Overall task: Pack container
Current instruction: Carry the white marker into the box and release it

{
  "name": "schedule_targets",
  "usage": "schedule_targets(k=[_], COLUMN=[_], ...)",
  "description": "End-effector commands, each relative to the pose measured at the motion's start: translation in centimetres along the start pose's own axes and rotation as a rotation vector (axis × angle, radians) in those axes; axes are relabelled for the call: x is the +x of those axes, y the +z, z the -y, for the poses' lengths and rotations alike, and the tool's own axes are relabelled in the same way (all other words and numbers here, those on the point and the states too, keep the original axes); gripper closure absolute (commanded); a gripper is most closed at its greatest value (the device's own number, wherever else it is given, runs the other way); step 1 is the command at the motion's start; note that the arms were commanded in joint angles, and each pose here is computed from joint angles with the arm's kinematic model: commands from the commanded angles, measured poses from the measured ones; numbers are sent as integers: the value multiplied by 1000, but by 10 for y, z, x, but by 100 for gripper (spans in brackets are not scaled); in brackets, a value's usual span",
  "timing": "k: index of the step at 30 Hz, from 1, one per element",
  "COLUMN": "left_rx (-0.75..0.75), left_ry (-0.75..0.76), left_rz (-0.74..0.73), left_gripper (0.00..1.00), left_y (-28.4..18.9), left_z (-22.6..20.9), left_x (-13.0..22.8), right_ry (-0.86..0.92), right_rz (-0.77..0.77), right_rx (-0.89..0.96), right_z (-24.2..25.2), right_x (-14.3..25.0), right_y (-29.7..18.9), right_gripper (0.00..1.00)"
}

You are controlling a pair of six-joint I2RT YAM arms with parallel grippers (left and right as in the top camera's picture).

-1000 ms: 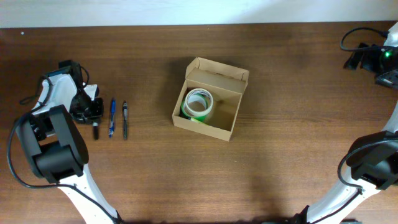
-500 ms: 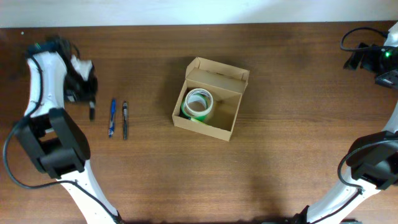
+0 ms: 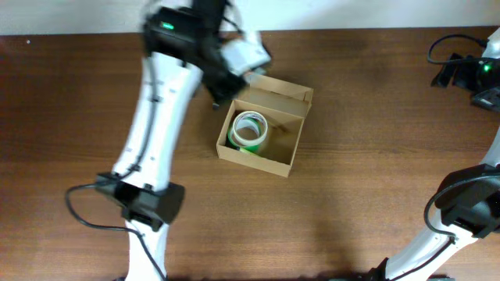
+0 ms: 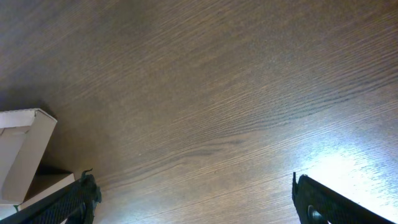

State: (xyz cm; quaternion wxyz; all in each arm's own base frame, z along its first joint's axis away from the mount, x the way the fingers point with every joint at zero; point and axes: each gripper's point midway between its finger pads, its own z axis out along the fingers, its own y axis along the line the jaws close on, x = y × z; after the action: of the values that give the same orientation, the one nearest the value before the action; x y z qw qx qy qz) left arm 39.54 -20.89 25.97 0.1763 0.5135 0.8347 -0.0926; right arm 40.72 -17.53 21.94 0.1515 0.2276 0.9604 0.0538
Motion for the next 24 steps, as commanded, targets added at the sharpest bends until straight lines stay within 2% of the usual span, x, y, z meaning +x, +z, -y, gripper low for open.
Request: schedule_targets(k=[1, 7, 10, 17, 24], left_rx=[35, 10, 34, 62, 71], left_ry=[153, 191, 268, 439, 507], left_rz=[-56, -242, -309, -308, -294], left_gripper=[98, 98, 98, 98, 98], left_y=[16, 66, 88, 115, 118], left_z=[32, 33, 31, 42, 49], left_x=[-5, 31, 50, 46, 39], right_ry=[-1, -1, -1, -1, -1], right_rz=[-4, -4, -4, -4, -4], right_rx=[-9, -9, -9, -9, -9], right_z=[-2, -2, -2, -2, -2], right_x=[1, 1, 1, 1, 1], right_y=[1, 1, 1, 1, 1], right_gripper=[1, 1, 1, 1, 1])
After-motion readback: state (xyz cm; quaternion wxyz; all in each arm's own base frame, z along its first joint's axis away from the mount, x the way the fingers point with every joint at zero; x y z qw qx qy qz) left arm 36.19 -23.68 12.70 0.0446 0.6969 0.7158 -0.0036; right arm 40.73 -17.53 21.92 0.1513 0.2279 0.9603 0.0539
